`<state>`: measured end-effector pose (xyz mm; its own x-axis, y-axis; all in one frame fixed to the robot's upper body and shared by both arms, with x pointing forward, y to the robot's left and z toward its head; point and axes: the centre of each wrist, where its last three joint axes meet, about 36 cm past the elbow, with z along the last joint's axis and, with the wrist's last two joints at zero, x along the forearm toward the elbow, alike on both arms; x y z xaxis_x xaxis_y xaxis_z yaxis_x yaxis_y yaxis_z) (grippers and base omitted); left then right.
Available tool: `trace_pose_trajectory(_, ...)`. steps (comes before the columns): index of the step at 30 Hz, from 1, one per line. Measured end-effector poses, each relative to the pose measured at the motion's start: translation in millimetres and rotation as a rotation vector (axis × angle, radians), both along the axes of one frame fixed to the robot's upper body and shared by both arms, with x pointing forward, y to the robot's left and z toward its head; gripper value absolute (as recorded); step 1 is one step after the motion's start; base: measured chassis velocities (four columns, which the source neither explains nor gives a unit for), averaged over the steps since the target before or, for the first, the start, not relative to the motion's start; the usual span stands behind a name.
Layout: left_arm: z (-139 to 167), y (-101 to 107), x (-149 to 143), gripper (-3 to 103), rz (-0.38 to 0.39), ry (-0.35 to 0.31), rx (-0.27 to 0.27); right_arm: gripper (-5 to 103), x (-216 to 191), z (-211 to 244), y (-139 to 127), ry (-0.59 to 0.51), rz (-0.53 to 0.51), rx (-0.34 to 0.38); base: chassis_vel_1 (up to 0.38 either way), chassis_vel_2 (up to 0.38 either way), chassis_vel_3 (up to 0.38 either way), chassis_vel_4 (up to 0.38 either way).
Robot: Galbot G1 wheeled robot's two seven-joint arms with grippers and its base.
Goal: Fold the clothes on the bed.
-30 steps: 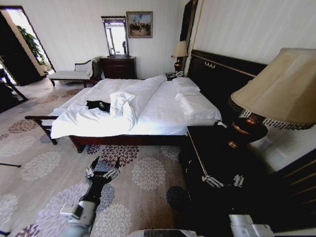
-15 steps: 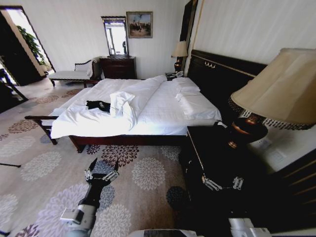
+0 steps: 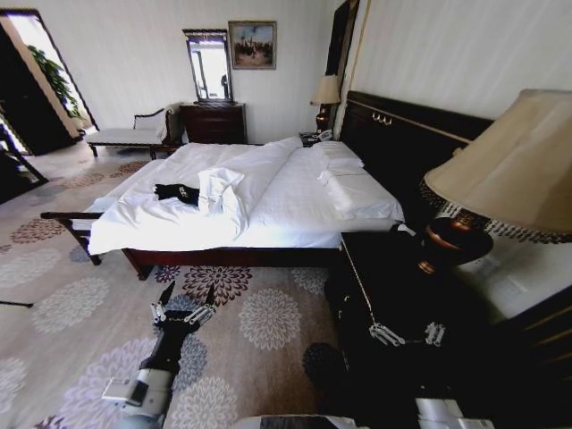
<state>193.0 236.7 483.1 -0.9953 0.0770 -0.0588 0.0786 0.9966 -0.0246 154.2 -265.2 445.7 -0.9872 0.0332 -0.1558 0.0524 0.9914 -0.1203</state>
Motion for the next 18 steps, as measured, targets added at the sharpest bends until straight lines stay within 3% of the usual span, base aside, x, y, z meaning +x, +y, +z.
trace_pose_trajectory(9,5.0,-3.0,-0.4,100,-0.007,0.006,-0.02,100,1.9,-7.2,-2.2,0.004,-0.005,0.004,-0.055,0.064,0.058,-0.046)
trace_pose_trajectory(18,4.0,-1.1,-1.8,100,-0.002,0.006,0.0,100,12.0,-9.9,-12.3,-0.009,-0.031,0.021,-0.097,0.089,0.097,-0.076)
